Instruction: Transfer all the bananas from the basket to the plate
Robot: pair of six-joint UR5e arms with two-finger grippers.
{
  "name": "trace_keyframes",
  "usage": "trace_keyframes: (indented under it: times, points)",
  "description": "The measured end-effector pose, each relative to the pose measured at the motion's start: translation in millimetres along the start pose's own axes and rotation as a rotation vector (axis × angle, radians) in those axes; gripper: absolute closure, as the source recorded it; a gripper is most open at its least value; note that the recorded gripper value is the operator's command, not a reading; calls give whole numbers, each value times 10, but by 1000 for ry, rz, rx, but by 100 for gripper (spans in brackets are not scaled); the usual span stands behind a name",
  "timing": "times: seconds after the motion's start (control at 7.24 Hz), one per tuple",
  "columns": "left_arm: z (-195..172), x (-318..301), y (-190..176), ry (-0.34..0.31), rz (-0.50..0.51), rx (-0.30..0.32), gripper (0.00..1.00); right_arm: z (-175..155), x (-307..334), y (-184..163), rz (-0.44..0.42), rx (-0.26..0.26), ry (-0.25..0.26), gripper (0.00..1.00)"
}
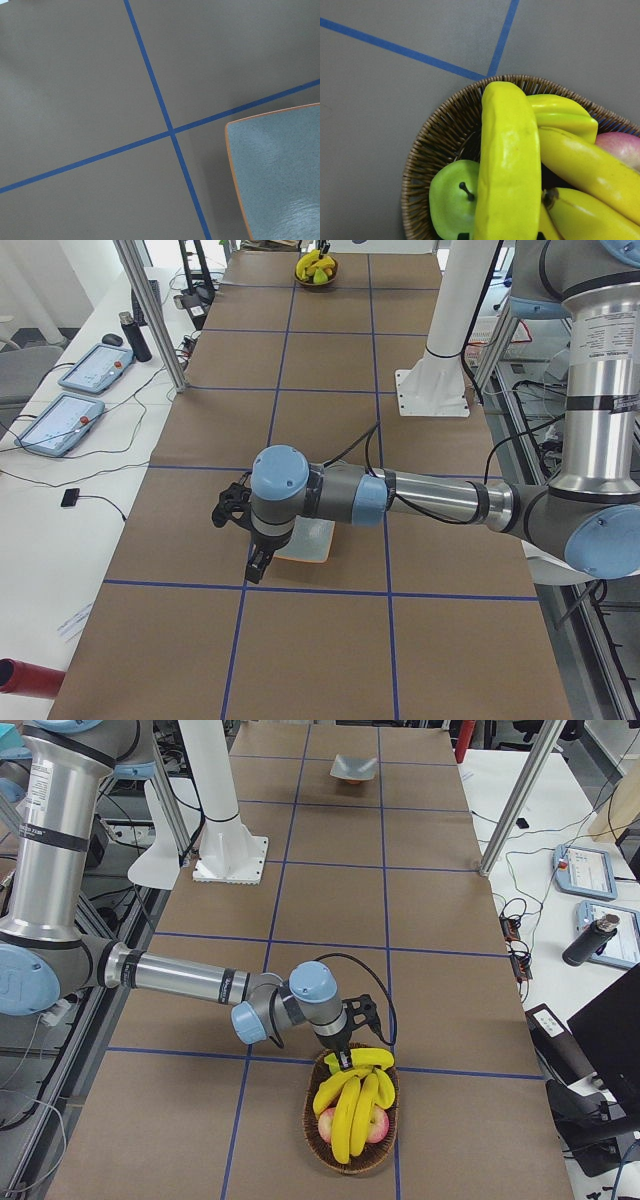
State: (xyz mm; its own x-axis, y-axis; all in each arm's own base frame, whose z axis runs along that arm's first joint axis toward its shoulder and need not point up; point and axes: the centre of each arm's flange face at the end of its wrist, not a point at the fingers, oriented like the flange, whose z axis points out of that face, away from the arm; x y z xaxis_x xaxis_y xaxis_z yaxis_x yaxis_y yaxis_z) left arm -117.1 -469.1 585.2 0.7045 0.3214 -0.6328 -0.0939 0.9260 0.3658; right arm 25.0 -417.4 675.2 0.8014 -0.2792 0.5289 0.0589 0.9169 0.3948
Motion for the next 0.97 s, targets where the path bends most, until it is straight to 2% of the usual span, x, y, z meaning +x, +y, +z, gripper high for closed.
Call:
trace_keyframes:
  times: [0.55,0.83,0.97]
  points:
    - [-17,13,-15,-1,3,4,0,-332,-170,-292,-23,78,-10,100]
    - [-74,57,-89,-2,16,17,0,-476,-298,-574,-53,125,-36,100]
    - [-117,118,-152,25,31,38,0,-566,-391,-789,-68,156,-62,100]
